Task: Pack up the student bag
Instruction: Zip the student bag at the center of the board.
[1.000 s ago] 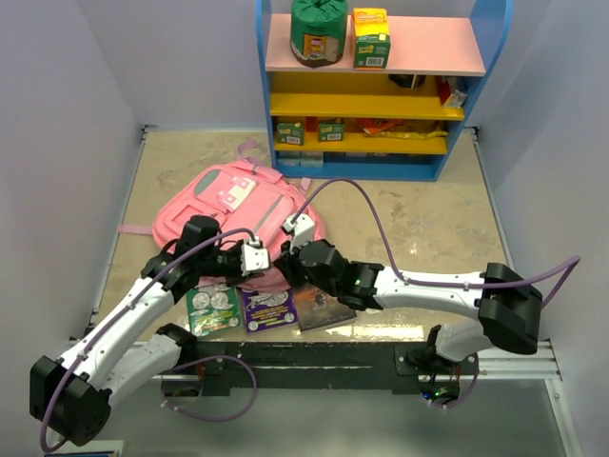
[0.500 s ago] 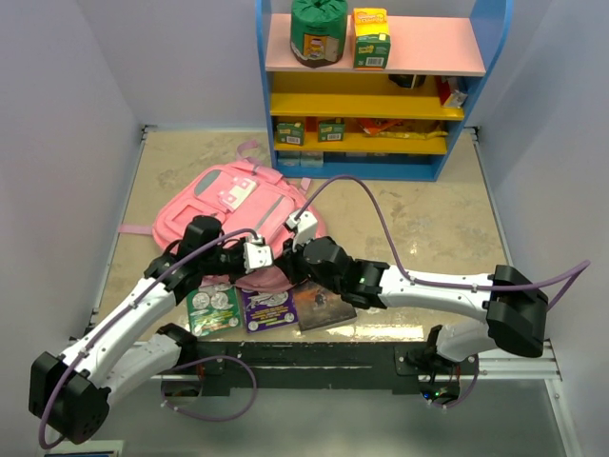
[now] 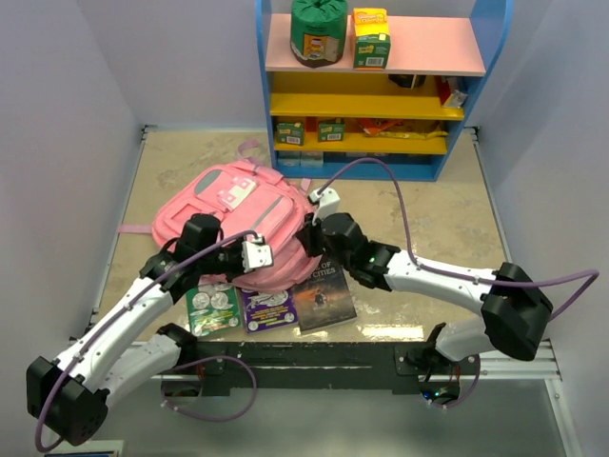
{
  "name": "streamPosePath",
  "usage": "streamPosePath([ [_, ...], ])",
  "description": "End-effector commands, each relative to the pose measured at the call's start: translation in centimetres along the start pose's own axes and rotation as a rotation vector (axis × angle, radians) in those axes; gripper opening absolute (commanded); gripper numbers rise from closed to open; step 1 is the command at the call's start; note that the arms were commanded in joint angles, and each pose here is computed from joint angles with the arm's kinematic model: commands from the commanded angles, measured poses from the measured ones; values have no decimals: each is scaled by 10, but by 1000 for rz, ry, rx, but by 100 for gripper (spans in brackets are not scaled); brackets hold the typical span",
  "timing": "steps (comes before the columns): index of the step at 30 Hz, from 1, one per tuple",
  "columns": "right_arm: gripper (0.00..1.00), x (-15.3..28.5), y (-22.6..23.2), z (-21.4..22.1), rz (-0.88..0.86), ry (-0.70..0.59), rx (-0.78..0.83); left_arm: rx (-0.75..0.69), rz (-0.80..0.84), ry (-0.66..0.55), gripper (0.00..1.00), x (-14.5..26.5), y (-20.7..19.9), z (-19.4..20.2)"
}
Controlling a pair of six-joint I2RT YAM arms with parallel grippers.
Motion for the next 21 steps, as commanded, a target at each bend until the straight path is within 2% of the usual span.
streamPosePath([
  [1,0,-8,-43,-25,152,-95,25,-92,24,-73,0,17,0,-29],
  [6,0,-17,-82,-33,245,-117,3,-125,83,-108,0,27,-7,-43],
  [12,0,-33,-119,-47,302,-161,-14,-300,253,-199,0,47,-36,-58],
  [14,0,-42,-121,-54,289,-178,-18,-384,275,-249,0,55,-43,-65],
  [17,0,-56,-125,-64,283,-204,-25,-433,328,-297,0,64,-52,-75],
  [21,0,-75,-120,-69,239,-218,-56,-430,428,-333,0,73,-63,-84],
])
Point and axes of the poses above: each gripper's point midway between its finger pads, its own x axis back along the fingers, its own y axis along the line the jaws close on, z = x × y, the point moved 5 cm from there along x, back along the fingers, and after that the axes turned 2 degrees about x, right-handed, at the moved point
